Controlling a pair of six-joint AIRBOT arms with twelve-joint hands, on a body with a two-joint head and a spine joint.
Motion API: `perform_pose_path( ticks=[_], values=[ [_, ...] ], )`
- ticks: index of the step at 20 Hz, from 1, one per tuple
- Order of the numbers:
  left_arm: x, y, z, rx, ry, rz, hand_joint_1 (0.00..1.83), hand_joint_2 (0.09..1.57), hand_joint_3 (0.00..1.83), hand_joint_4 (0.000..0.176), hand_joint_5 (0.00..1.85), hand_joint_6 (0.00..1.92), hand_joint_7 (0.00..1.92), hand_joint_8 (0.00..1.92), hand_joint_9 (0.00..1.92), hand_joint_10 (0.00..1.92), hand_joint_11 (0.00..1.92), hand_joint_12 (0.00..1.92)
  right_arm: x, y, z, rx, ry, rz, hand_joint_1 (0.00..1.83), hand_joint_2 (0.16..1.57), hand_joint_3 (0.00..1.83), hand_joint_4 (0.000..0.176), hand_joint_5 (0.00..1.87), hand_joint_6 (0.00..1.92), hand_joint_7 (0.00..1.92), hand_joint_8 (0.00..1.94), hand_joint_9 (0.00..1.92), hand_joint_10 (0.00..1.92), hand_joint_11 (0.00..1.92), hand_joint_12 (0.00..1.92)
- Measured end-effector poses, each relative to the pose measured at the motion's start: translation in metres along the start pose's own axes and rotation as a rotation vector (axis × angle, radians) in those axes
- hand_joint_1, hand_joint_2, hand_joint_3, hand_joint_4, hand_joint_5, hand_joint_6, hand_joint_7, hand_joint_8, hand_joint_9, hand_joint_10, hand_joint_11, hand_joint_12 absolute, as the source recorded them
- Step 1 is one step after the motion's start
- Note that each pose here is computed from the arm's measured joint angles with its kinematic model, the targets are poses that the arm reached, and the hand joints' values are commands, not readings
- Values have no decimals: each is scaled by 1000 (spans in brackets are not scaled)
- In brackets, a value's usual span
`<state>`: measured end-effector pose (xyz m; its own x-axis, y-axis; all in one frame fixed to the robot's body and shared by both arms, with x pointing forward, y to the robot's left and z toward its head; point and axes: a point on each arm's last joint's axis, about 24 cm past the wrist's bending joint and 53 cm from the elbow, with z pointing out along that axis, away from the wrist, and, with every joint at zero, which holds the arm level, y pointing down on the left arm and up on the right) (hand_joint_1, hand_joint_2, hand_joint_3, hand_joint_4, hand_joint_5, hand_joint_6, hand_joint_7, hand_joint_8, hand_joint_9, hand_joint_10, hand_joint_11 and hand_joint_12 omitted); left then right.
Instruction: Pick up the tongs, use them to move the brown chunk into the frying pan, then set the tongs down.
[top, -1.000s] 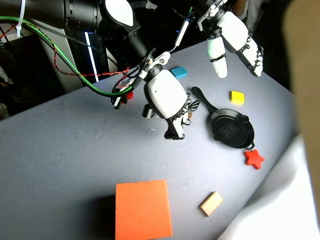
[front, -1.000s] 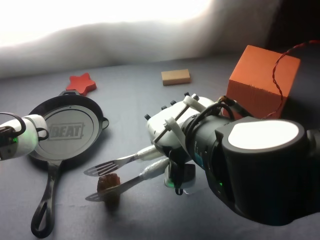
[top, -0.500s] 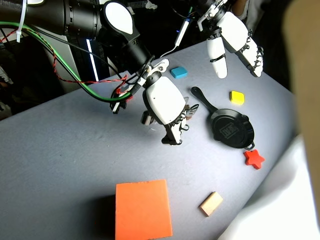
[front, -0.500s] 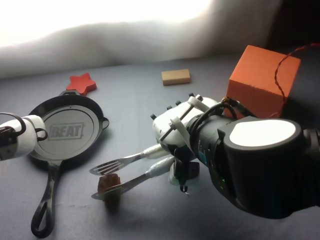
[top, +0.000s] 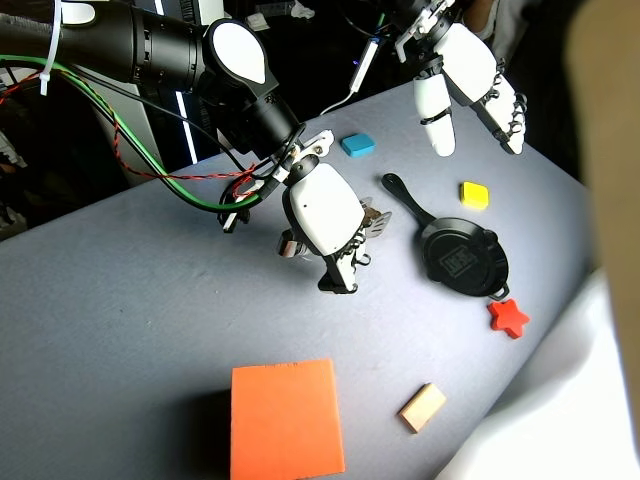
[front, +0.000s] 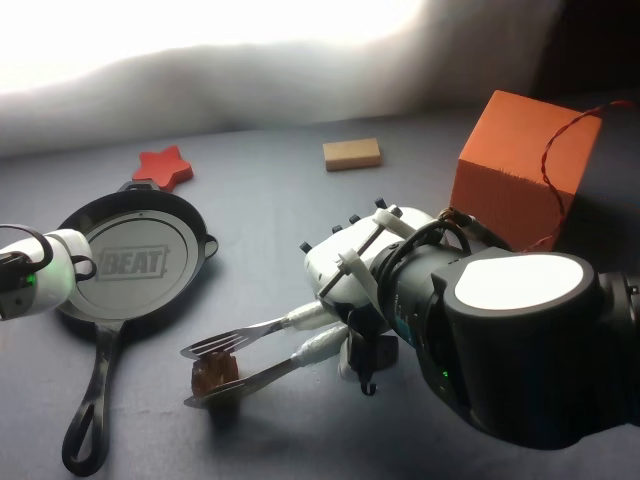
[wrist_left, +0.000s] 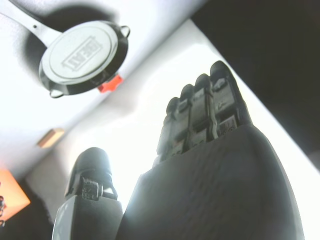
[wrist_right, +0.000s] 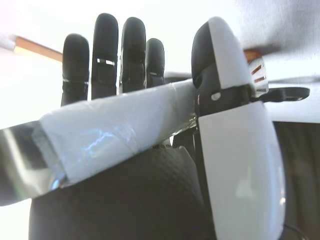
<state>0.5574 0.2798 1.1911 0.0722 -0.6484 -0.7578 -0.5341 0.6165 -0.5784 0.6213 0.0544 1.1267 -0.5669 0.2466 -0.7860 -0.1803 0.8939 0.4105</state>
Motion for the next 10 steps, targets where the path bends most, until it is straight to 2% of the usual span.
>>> perform_pose_path(
  ticks=[1,2,3,4,5,6,7,8,9,10],
  values=[
    [0,0,0,0,0,0,0,1274,0,0,9,4,33,5,24,4,0,96,0,0,0,0,0,-2,1085,1229,7,0,757,1266,1011,48,744,697,363,1621],
    [0,0,0,1,0,1,0,1273,0,0,2,0,19,3,10,2,0,69,0,0,0,0,0,-3,1086,1239,0,0,751,1321,1065,73,743,830,381,1673],
    [0,0,0,1,1,2,0,1273,0,0,2,0,19,3,10,2,0,69,0,0,0,0,1,-3,1086,1239,0,0,751,1321,1065,73,743,830,381,1673],
    [0,0,0,1,1,3,0,1272,0,0,0,0,15,1,9,2,0,76,0,0,0,0,1,-7,1159,1201,0,0,818,1279,907,920,790,893,440,1691],
    [1,-1,0,2,2,3,0,1273,0,0,3,0,18,4,10,4,0,76,0,0,0,0,0,-10,1178,1187,0,17,817,1273,908,1107,869,948,535,1671],
    [1,-1,0,3,3,3,0,1273,0,0,3,0,18,4,10,4,0,76,0,-1,-1,0,-1,-11,1178,1187,0,17,817,1273,908,1107,869,948,535,1671],
    [1,-1,0,2,2,3,0,1267,0,0,4,1,33,2,26,5,0,114,0,-1,-1,0,0,-18,1188,1175,0,7,820,1252,947,1074,926,971,597,1670],
    [1,-1,0,3,3,3,0,1268,0,0,7,1,37,1,26,2,0,94,0,-1,-2,-1,0,-26,1056,1228,8,0,774,1331,1064,905,1030,1094,743,1757],
    [1,-1,0,4,4,3,0,1269,0,0,1,0,30,1,21,0,0,75,1,-1,-5,-4,2,-30,1008,1249,7,0,753,1374,1167,848,1115,1199,873,1813],
    [1,-1,0,5,5,4,0,1266,0,0,0,0,19,0,13,0,0,69,2,0,-7,-9,6,-33,545,1379,40,0,906,1231,1279,1035,1229,1382,1034,1841]
  ],
)
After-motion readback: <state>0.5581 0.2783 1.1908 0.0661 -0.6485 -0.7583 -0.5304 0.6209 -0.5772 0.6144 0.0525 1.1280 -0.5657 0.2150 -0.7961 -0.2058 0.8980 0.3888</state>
